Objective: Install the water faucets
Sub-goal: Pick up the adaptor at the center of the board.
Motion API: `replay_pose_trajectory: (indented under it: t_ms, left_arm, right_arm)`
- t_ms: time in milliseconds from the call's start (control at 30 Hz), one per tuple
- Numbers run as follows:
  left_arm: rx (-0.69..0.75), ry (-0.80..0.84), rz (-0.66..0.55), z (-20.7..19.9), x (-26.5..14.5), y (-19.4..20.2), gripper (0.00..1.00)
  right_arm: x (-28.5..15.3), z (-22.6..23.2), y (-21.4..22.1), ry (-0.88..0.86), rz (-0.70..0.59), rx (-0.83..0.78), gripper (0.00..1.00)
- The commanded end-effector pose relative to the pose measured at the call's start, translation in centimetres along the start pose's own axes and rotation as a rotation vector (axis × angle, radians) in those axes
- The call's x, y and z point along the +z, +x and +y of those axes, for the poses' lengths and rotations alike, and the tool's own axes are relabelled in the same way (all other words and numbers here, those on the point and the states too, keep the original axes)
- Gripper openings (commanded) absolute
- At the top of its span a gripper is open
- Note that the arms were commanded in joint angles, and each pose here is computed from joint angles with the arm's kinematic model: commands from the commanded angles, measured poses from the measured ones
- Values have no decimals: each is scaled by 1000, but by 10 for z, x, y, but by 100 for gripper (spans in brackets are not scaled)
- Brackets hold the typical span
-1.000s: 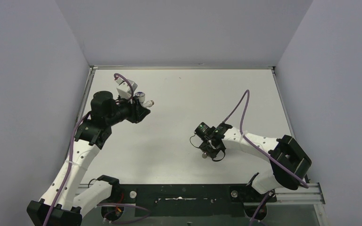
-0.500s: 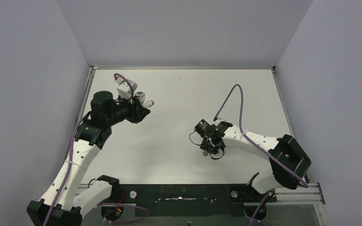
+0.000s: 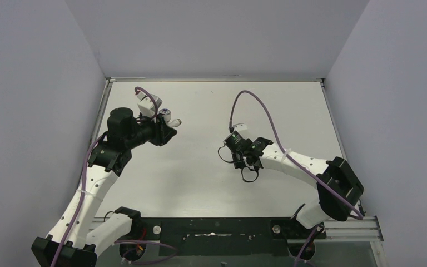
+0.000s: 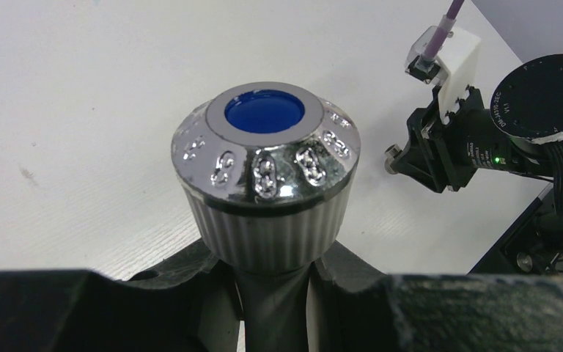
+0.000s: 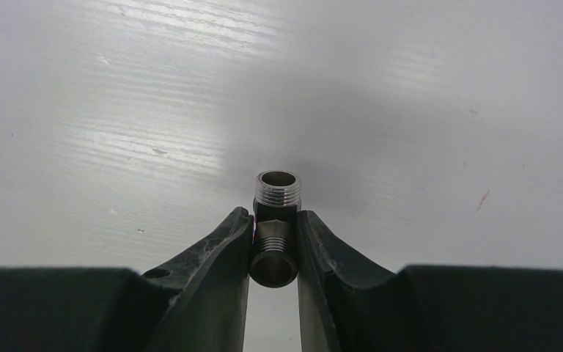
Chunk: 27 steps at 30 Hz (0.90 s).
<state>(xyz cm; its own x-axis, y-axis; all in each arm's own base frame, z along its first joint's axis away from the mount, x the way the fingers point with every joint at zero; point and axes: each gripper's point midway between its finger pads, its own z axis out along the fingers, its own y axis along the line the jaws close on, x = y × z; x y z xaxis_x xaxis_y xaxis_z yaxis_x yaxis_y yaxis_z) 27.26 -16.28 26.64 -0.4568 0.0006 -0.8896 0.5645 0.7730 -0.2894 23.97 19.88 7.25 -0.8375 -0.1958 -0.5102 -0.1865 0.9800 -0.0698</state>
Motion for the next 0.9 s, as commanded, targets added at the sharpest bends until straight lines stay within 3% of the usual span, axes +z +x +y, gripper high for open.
replay_pose_trajectory:
  t_ms: [0, 433, 767, 867]
  left_arm:
    - [57, -1, -91, -5, -9, -34, 0]
    - [55, -8, -89, -5, -11, -35, 0]
    - [54, -11, -86, -4, -10, -35, 0]
    - [53, -11, -84, -4, -10, -34, 0]
  right_arm:
    - [1, 15, -26, -68, -77, -201, 1]
    - [19, 48, -9, -253, -33, -243, 0]
    - [29, 50, 3, -264, -5, -244, 0]
    - [30, 46, 5, -249, -3, -245, 5]
